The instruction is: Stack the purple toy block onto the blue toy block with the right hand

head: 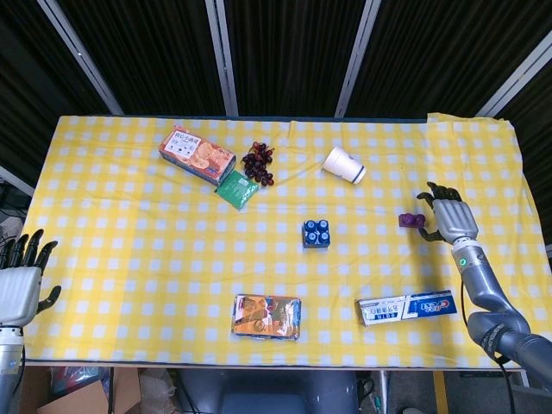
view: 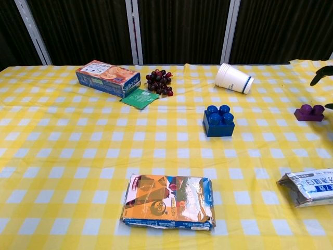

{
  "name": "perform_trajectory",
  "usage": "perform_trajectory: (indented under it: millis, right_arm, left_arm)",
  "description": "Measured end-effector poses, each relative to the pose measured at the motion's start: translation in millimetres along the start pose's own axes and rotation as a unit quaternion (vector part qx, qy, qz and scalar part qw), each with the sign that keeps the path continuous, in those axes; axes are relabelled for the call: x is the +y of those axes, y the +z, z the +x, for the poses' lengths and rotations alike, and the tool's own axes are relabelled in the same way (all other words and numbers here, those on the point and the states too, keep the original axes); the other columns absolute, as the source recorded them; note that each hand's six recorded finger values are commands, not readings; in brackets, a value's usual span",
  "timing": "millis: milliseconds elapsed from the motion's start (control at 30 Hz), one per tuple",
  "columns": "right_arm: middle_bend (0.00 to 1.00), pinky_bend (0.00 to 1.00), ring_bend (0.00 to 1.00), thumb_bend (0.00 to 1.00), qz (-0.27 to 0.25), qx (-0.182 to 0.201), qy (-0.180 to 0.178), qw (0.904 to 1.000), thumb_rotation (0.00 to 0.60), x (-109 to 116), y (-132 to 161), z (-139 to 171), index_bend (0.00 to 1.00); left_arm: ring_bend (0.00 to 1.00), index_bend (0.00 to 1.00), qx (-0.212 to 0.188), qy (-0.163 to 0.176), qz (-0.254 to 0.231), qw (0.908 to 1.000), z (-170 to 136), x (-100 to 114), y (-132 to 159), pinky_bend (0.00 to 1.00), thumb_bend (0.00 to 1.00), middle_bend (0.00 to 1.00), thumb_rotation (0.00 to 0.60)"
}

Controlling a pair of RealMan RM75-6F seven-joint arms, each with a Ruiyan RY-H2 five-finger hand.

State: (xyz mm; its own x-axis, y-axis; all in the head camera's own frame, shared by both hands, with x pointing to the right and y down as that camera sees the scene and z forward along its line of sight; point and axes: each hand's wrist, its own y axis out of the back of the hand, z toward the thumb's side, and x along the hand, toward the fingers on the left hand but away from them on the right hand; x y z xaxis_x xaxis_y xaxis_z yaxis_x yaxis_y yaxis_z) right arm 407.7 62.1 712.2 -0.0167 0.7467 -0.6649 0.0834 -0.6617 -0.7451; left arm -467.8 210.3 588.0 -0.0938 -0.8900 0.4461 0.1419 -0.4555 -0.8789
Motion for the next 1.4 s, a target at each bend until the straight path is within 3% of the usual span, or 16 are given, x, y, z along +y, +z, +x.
perform_trajectory:
  millis: [800,1400]
  right_arm:
    - [0.00,0.00,0.00,0.39,0.002,-0.013,0.034,0.9994,0.600,-33,-6,-25,0.30]
    - [0.00,0.00,0.00,0.39,0.002,-0.006,0.033,0.9994,0.600,-36,-5,-33,0.35]
  left_arm:
    - [0.00,0.15,0.006,-0.012,0.020,0.9997,5,-10,4,0.06,0.31,0.00,0.600]
    - [0.00,0.15,0.009,-0.018,0.025,0.9995,8,-14,5,0.06,0.31,0.00,0.600]
